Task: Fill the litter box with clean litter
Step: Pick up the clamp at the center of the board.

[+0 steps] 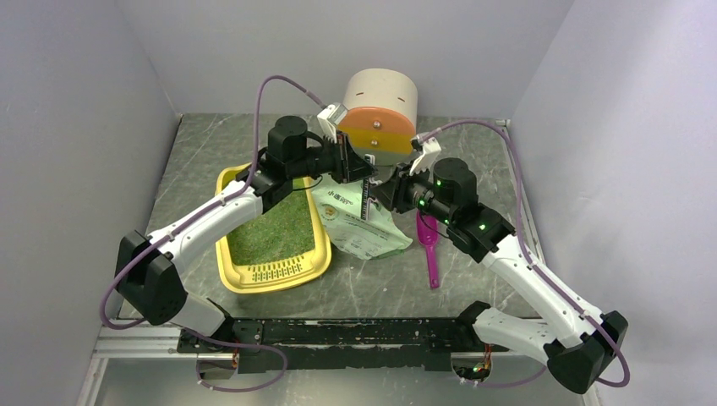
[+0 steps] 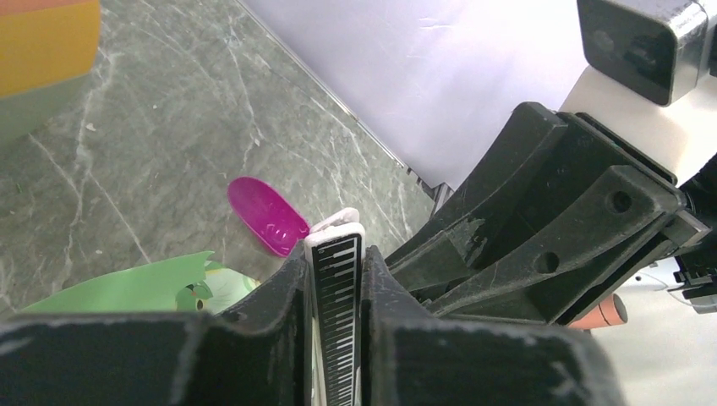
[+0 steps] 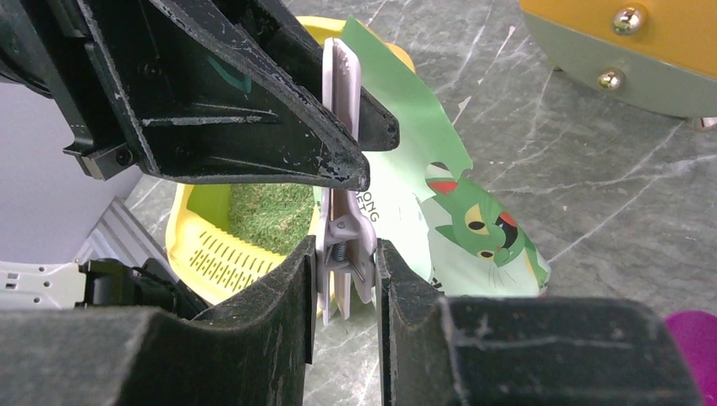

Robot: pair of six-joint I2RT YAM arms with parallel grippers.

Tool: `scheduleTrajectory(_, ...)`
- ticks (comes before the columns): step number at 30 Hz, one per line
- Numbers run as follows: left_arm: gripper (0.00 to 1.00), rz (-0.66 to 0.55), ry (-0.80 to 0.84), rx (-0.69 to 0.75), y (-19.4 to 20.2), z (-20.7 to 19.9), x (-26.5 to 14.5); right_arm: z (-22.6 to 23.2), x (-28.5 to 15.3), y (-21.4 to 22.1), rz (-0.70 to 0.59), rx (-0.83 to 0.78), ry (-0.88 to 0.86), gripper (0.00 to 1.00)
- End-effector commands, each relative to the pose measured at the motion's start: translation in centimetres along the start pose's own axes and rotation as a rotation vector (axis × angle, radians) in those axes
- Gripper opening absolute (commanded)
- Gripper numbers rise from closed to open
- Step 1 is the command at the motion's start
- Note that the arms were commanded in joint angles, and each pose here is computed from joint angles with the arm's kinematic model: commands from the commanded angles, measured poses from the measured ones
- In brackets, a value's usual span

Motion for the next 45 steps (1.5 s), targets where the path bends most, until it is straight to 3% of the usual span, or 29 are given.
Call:
scheduleTrajectory(1,0.05,-0.034,-0.022,0.013,-0.5,0.0,-0.2,0.9,-0.5,-1.5,-0.056,-0.001,-0.036,0.21)
scheduleTrajectory(4,0.05,-0.038,-0.025,0.009,-0.6,-0.1,-0.3,0.7,-0.7,-1.4,-0.068,0.009,-0.027,0.4)
scheduleTrajectory(7,0.05,-0.036,-0.019,-0.001,-0.4,-0.1,-0.2,0.7,-0.7,-1.4,-0.067,0.013,-0.025,0.47)
scheduleTrajectory(23,0.05,-0.048,0.022,-0.017,-0.6,-0.8,-0.4,-0.4,0.1,-0.2,-0.023,0.024,0.033,0.54)
scheduleTrajectory(30,0.05,-0.053,0.017,-0.014,-0.7,-0.9,-0.6,0.0,0.2,-0.4,-0.033,0.025,0.006,0.38)
scheduleTrajectory(35,0.05,-0.058,0.027,-0.019,-0.8,-1.0,-0.5,-0.1,0.2,0.0,-0.016,0.029,0.011,0.5)
scheduleTrajectory(38,0.05,-0.06,0.034,-0.019,-0.8,-1.1,-0.5,-0.3,0.3,0.1,-0.018,0.031,0.016,0.5)
scheduleTrajectory(43,0.05,-0.056,0.038,-0.021,-0.7,-1.1,-0.5,0.1,0.2,-0.3,-0.032,0.034,-0.002,0.29)
scheduleTrajectory(45,0.09,-0.065,0.043,-0.017,-0.8,-1.3,-0.6,-0.1,0.2,-0.4,-0.033,0.034,0.017,0.13)
Point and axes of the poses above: each gripper's point midway between its finger pads, its own x axis out along the fingers, its own z axis along the line the jaws close on, y = z × x, the point moved 5 cm from there along -x, back along the fingers, and after that the axes turned 2 degrees about x, right-handed, at the moved point
